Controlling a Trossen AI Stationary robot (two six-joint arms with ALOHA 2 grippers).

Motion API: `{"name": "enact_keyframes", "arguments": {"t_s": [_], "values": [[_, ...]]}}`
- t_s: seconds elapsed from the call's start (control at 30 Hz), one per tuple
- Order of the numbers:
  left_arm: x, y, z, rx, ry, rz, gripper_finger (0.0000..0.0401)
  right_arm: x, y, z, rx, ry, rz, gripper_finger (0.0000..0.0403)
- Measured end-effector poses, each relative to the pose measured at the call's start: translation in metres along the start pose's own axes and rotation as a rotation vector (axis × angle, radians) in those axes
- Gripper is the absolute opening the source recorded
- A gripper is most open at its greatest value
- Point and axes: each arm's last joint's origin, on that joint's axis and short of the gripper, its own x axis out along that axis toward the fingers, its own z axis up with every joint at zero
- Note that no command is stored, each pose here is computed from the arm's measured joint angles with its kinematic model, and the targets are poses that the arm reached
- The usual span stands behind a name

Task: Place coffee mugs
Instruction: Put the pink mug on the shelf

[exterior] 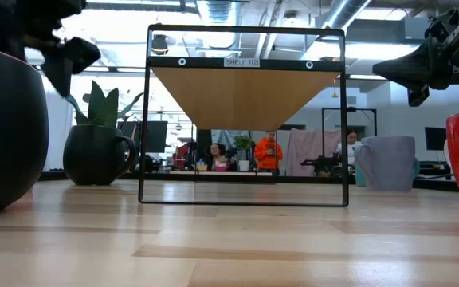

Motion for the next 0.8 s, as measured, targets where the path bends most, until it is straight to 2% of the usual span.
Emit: {"name": "enact_keyframes", "arguments": {"t_s": [0.13, 0.27, 0.5, 0.8], "values": [[0.016, -0.006, 0.004, 0.111, 0.086, 0.013, 0.0208, 0.000, 0.000, 0.000, 0.000, 0.000, 0.000, 0.0038], [0.024, -0.010, 0.006, 0.171, 0.132, 0.022, 0.0208, 0.000, 0.000, 0.000, 0.001, -0.001, 0.000, 0.0038], [0.029, -0.014, 0.004, 0.191, 0.179, 0.051, 0.0208, 0.000, 0.000, 0.000, 0.001, -0.001, 0.000, 0.0038], [0.020, -0.011, 0.002, 0.187, 0.153, 0.134, 0.0208, 0.000, 0.000, 0.000, 0.000, -0.001, 0.000, 0.0038]]}}
